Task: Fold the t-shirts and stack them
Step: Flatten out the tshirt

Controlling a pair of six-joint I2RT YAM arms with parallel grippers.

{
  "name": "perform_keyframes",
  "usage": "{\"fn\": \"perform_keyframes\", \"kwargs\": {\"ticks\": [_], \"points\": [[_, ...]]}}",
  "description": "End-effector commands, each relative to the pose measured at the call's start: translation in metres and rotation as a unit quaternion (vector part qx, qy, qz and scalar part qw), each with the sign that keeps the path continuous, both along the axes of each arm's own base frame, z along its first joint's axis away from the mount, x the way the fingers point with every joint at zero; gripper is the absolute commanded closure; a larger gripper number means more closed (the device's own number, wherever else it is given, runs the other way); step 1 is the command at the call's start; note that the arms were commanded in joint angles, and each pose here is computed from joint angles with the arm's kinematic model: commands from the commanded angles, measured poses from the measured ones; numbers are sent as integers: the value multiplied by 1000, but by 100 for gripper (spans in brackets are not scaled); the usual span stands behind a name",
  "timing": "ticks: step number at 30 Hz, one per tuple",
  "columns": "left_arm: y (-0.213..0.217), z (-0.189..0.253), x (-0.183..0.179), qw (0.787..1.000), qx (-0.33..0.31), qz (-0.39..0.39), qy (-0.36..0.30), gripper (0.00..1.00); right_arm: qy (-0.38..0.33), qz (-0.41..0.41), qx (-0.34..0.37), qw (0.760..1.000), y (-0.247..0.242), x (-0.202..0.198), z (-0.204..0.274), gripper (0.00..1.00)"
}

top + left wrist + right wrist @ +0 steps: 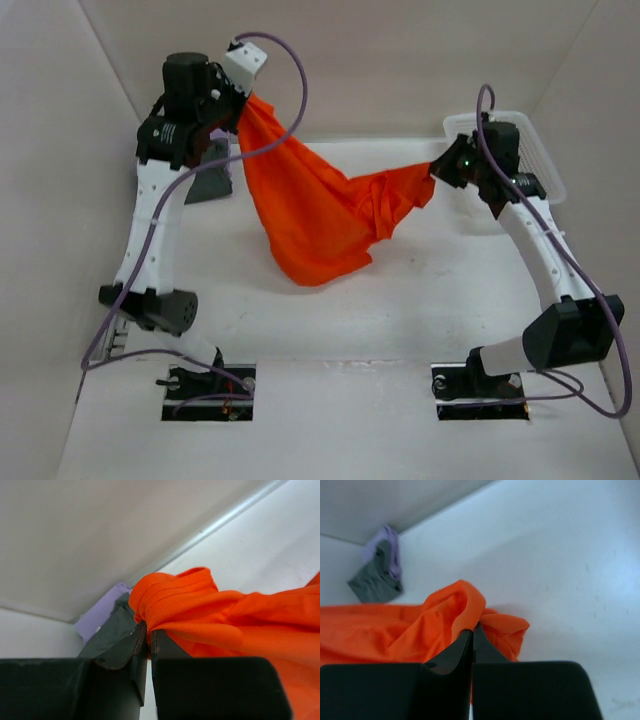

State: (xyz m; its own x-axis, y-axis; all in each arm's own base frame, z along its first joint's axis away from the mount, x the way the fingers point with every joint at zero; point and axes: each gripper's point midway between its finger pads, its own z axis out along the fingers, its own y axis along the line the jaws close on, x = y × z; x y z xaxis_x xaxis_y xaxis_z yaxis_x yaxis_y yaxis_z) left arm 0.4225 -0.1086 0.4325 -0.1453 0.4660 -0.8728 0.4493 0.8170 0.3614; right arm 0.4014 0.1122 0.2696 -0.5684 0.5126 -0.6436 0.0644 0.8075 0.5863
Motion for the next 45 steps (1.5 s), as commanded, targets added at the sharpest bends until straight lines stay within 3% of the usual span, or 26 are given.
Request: {"fn": "perform_keyframes", "kwargs": {"ticks": [1, 3, 5, 10, 15, 18, 22, 27, 29, 32, 34, 36, 39, 45], "points": [[30, 87, 22, 989, -53, 58, -125, 100, -137, 26, 16, 990, 3, 11, 108, 99], [27, 100, 6, 988, -57, 35, -142, 99, -144, 18, 10, 989, -6, 2, 114, 98], [19, 69, -5, 993, -44, 12, -110, 99, -124, 12, 7, 992, -13, -6, 93, 95], [-19, -109, -47, 995, 25, -62, 68, 96, -21, 19, -3, 1000, -21, -21, -9, 82], [-42, -269, -136, 957, 101, -144, 231, 95, 27, -29, -39, 998, -51, -37, -63, 80], [-33, -315, -173, 937, 131, -160, 282, 95, 32, -49, -57, 997, -64, -47, -71, 76], [-35, -311, -188, 932, 118, -169, 299, 95, 23, -27, -54, 998, -47, -53, -68, 67], [-96, -220, -177, 933, 4, -221, 283, 97, 7, 63, -28, 998, 34, -72, -62, 58], [-144, -172, -190, 914, -36, -296, 274, 97, 1, 59, -12, 998, 42, -76, -58, 58], [-227, -124, -239, 863, -30, -434, 255, 92, -9, 17, -4, 1000, 23, -75, -49, 58], [-265, -111, -270, 830, -18, -497, 251, 78, -10, -30, -11, 999, -8, -75, -44, 57], [-281, -104, -287, 809, -6, -538, 238, 55, -21, -69, -21, 997, -37, -79, -33, 52], [-275, -95, -273, 817, -15, -536, 212, 43, -32, -111, -43, 992, -73, -90, -26, 49], [-202, -85, -189, 881, -82, -421, 202, 39, -10, -113, -63, 992, -76, -100, -49, 43]]}}
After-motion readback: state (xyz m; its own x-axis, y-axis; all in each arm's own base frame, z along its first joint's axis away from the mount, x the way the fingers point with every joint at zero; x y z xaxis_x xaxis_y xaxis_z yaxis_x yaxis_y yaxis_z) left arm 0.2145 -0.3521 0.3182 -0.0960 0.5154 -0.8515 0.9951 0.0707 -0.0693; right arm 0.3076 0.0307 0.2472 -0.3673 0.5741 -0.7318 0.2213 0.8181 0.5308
